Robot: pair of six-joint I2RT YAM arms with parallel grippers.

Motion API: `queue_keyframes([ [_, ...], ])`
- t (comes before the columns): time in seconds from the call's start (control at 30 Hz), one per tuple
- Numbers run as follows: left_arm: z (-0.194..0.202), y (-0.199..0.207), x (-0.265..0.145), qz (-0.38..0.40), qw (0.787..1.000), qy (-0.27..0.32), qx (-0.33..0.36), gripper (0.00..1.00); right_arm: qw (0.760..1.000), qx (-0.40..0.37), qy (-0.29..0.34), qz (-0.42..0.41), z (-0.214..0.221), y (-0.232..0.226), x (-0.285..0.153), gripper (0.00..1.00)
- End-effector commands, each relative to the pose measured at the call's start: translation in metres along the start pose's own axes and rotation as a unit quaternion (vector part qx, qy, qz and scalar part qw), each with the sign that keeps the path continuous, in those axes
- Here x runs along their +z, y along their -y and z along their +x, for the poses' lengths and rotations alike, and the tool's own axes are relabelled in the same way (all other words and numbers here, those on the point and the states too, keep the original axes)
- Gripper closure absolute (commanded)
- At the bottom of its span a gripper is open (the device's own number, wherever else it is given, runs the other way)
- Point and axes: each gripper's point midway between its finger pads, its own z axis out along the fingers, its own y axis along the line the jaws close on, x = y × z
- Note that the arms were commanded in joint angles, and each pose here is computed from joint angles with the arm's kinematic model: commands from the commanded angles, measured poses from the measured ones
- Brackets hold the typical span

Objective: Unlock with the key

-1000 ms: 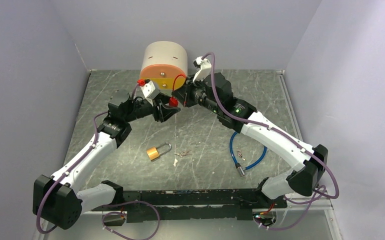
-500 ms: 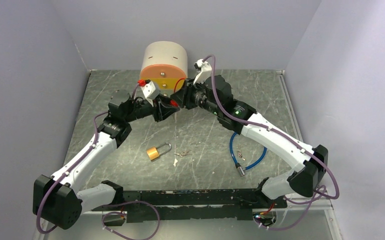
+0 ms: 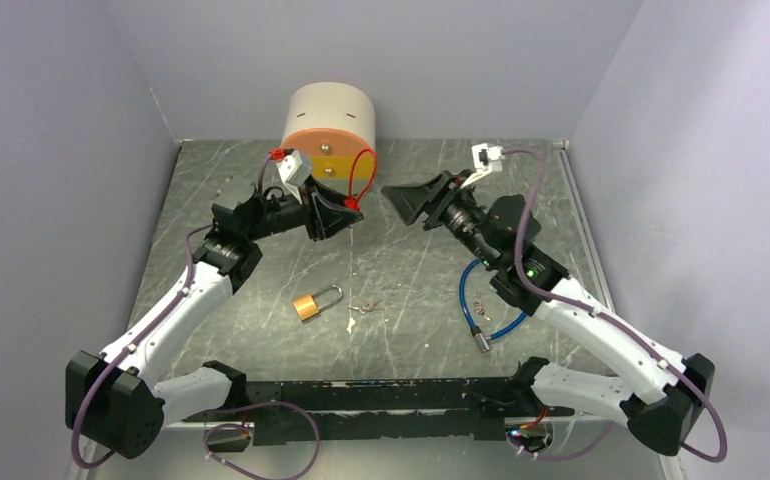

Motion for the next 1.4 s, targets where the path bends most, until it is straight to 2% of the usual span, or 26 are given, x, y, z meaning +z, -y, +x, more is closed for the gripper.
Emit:
queue_keyframes([
  [0.0, -0.048, 0.032, 0.002, 0.064, 0.996, 0.056, -0.021, 0.97, 0.994, 0.043, 0.094, -0.039, -0.046, -0.022, -0.011, 0.33],
  [0.07, -0.052, 0.041, 0.001, 0.088, 0.994, 0.057, -0.033, 0.97, 0.995, 0.045, 0.076, -0.036, -0.043, -0.020, -0.004, 0.36],
  [0.13, -0.057, 0.054, -0.001, 0.121, 0.990, 0.058, -0.038, 0.98, 0.997, 0.051, 0.046, -0.045, -0.039, -0.024, 0.003, 0.46],
  [0.17, -0.058, 0.060, -0.003, 0.139, 0.988, 0.057, -0.039, 0.98, 0.996, 0.053, 0.031, -0.067, -0.038, -0.032, 0.006, 0.52],
  [0.27, -0.064, 0.072, -0.005, 0.177, 0.982, 0.060, -0.037, 0.98, 0.992, 0.047, 0.009, -0.117, -0.036, -0.050, 0.009, 0.58],
  [0.57, -0.067, 0.078, -0.005, 0.204, 0.976, 0.062, -0.051, 0.97, 0.975, 0.026, -0.026, -0.218, -0.028, -0.085, 0.004, 0.58],
  [0.93, -0.064, 0.089, -0.010, 0.240, 0.969, 0.049, -0.040, 0.97, 0.978, 0.025, -0.065, -0.197, -0.017, -0.077, 0.028, 0.57],
  [1.0, -0.063, 0.087, -0.009, 0.236, 0.970, 0.048, -0.044, 0.97, 0.977, 0.026, -0.065, -0.199, -0.017, -0.078, 0.029, 0.68],
  [1.1, -0.059, 0.078, -0.005, 0.210, 0.975, 0.046, -0.056, 0.98, 0.977, 0.016, -0.057, -0.205, -0.020, -0.080, 0.026, 0.94],
  [1.13, -0.058, 0.075, -0.003, 0.198, 0.977, 0.043, -0.066, 0.98, 0.977, 0.009, -0.051, -0.206, -0.022, -0.080, 0.024, 1.00],
  [1.37, -0.022, 0.060, -0.001, 0.151, 0.976, -0.024, -0.157, 0.97, 0.986, -0.079, 0.035, -0.144, -0.050, -0.059, 0.009, 1.00],
])
